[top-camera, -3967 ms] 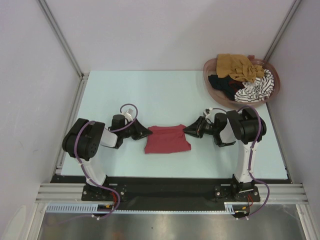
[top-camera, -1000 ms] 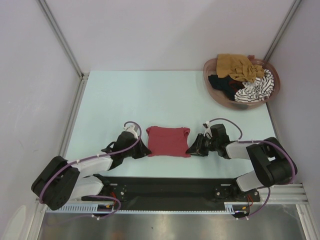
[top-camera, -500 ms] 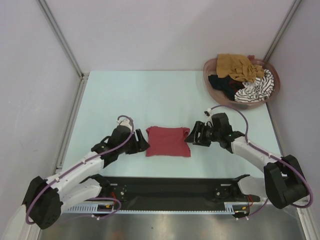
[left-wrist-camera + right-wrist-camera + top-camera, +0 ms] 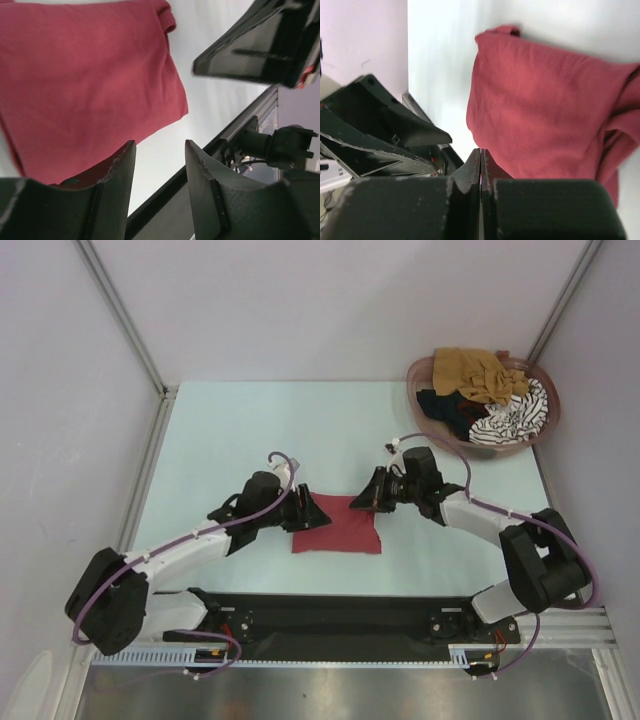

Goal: Fold and stack the tank tops

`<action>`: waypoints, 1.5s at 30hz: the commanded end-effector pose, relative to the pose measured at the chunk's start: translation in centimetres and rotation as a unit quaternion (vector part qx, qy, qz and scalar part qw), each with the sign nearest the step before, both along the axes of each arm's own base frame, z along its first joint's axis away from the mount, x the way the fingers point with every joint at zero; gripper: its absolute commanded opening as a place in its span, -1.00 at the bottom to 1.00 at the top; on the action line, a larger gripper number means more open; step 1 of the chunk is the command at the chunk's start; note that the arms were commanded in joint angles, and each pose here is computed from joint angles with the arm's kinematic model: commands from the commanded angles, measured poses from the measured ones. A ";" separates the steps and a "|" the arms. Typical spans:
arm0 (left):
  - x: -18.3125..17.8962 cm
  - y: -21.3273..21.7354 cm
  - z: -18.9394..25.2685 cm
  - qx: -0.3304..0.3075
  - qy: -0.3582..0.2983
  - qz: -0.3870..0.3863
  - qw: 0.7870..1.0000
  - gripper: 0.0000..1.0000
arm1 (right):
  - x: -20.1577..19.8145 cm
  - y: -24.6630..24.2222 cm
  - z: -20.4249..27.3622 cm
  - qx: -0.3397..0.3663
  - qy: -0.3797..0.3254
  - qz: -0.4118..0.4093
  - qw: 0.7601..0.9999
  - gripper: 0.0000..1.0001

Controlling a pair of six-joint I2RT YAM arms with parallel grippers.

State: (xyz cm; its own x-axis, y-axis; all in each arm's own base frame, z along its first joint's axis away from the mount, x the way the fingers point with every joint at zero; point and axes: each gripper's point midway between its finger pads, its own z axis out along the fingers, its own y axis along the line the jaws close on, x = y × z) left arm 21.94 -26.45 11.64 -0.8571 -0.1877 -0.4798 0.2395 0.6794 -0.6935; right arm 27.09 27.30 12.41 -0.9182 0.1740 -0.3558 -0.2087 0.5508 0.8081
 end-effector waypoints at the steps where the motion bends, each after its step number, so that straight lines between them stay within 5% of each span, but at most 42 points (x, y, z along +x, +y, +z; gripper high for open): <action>1: 0.4 -2.6 2.4 -0.070 -0.018 -0.032 0.997 -0.02 | -1.1 2.0 0.7 0.052 -0.001 0.023 0.998 -1.00; 14: -2.3 -0.1 -9.7 -0.010 0.074 -0.009 0.997 -0.21 | -6.2 -0.2 -11.9 0.027 0.109 0.022 0.993 -1.00; 32: 2.7 3.9 -0.5 0.032 -0.015 0.058 0.998 -0.02 | -4.2 4.3 -2.2 0.055 -0.006 0.063 0.996 -1.00; 45: 3.4 6.3 -1.9 0.052 -0.002 0.077 0.996 0.00 | -5.3 6.1 -9.7 0.053 0.064 0.081 0.993 -1.00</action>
